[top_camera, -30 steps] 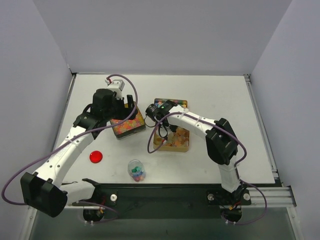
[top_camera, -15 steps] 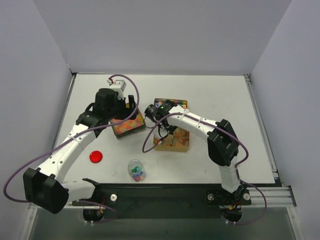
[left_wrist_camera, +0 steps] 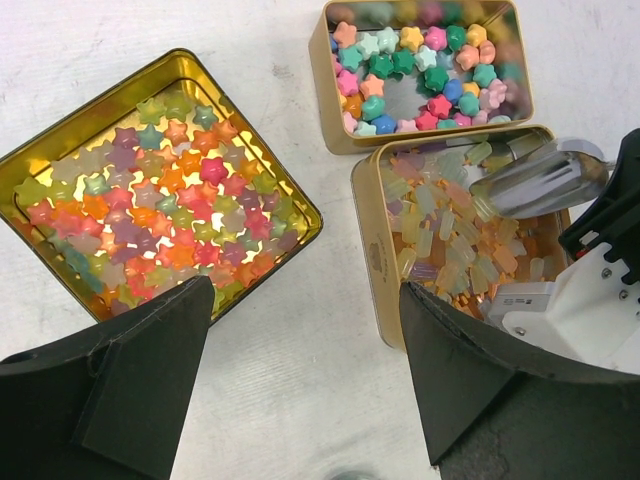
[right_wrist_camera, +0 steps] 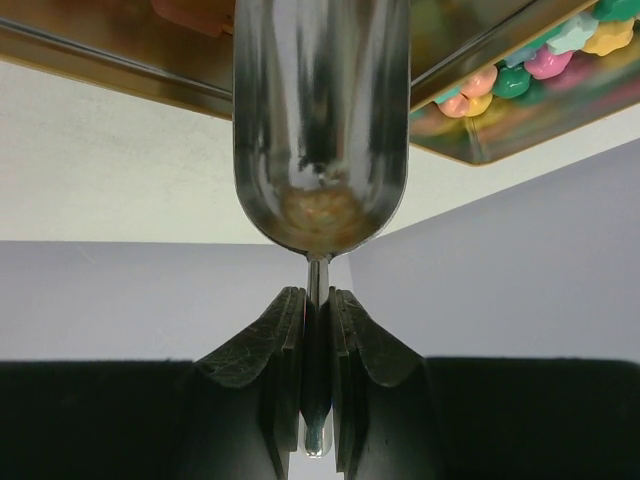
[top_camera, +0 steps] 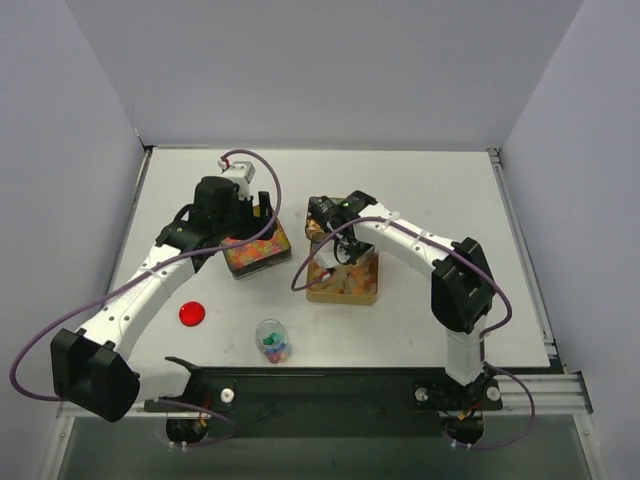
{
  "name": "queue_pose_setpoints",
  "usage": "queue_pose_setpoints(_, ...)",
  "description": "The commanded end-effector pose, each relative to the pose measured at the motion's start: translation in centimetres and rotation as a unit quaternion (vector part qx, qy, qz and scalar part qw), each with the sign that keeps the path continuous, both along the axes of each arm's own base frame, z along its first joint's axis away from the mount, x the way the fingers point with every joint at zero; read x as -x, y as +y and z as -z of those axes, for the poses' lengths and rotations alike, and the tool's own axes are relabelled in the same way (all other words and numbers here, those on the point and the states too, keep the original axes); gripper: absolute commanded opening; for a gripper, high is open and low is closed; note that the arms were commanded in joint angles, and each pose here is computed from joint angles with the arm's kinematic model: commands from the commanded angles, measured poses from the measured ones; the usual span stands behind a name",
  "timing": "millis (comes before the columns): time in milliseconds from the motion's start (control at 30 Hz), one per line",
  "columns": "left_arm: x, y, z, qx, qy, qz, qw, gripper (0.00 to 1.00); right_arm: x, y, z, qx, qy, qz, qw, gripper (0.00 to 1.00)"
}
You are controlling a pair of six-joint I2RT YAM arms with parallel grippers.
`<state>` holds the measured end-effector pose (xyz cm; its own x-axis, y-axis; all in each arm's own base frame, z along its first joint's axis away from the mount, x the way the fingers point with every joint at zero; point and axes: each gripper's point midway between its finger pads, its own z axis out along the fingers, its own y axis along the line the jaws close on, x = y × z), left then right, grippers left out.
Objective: Pack the candies
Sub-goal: Scoop the fake candies from the storage box.
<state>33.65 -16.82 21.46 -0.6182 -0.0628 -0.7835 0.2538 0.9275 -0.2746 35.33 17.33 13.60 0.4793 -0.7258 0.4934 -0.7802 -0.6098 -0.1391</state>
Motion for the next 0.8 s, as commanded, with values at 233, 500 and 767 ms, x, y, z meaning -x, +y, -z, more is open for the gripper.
queue_pose_setpoints(233, -0.9, 0.1, -0.4, -0.007, -0.022, -0.002, 1.0, 0.86, 2.0, -1.7, 3.3, -0.022, 0.097, -0.022, 0.995, 0.0)
queue_pose_setpoints(500, -1.1, 0.2, -0.3, -0.008, -0.021, -0.003, 1.0, 0.86, 1.2, -1.5, 4.5, -0.049, 0.099, -0.04, 0.993, 0.0)
queue_pose_setpoints(767, -1.3, 0.1, -0.3, -0.006, -0.022, -0.003, 1.0, 0.86, 1.2, 0.5, 4.7, -0.053, 0.094, -0.054, 0.993, 0.0)
